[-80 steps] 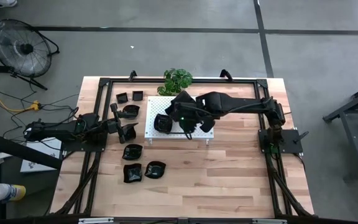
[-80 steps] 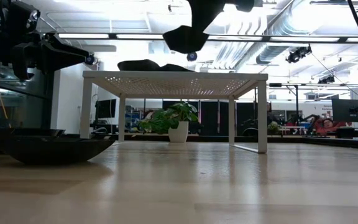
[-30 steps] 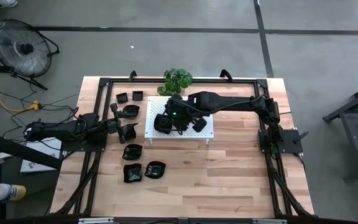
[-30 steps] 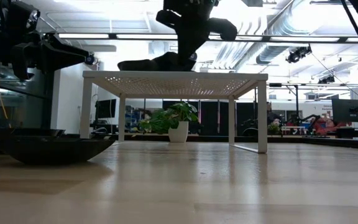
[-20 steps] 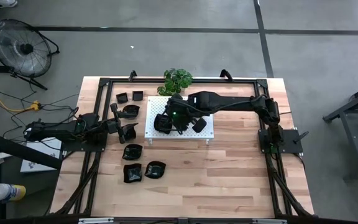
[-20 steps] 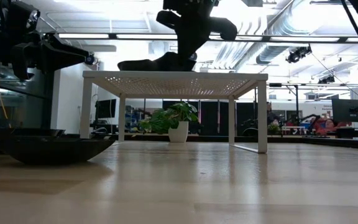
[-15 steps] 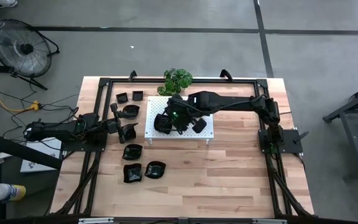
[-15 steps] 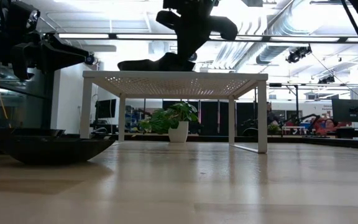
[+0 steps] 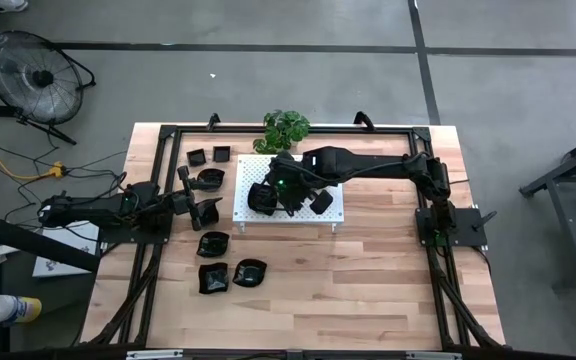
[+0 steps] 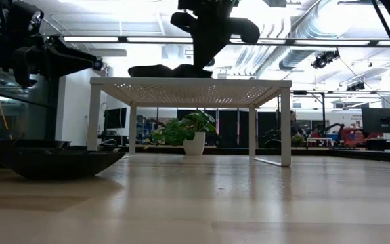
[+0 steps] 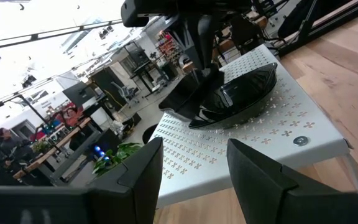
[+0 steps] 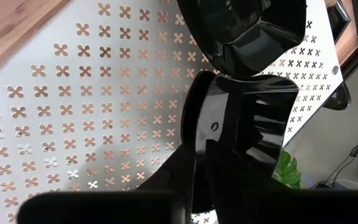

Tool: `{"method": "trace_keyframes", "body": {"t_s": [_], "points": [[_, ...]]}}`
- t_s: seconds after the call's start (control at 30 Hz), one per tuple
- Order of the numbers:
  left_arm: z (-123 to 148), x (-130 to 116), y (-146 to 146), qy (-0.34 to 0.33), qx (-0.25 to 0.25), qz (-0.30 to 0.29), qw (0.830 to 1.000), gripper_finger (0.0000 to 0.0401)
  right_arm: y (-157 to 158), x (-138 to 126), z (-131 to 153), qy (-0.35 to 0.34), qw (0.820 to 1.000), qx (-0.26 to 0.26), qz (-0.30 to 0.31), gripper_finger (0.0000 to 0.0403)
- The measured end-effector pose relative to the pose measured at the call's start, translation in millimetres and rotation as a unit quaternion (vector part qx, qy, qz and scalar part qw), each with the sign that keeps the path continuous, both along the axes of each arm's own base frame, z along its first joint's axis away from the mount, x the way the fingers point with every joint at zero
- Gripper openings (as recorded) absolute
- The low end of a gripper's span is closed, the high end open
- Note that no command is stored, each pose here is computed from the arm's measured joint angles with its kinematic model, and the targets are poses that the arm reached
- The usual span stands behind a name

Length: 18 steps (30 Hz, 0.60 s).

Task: Pick & Place Mini shaped plates
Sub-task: Stack the distorted square plate on top of the distorted square plates on the shelf, then stack the leaf shaped plate on top of the leaf shaped plates on the shelf

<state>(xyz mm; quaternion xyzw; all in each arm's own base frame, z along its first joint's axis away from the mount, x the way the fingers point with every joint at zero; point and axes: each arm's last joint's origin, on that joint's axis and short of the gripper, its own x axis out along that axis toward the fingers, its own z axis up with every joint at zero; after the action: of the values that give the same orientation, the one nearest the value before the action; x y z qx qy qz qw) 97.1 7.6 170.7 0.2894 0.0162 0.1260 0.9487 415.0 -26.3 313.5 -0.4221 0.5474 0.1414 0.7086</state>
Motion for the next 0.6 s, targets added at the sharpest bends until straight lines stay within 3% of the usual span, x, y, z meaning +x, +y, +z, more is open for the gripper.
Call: {"method": "trace_keyframes", "body": {"t_s": [0.43,0.6], "points": [[0.0,0.0,0.0,0.000,0.000,0.000,1.000,0.0175,2.0,-0.4,1.1,-0.010,0.999,0.003,-0.031,0.0098],[0.0,0.0,0.0,0.000,0.000,0.000,1.000,0.0175,12.2,-4.7,9.9,-0.029,0.998,-0.020,-0.054,0.0118]]}}
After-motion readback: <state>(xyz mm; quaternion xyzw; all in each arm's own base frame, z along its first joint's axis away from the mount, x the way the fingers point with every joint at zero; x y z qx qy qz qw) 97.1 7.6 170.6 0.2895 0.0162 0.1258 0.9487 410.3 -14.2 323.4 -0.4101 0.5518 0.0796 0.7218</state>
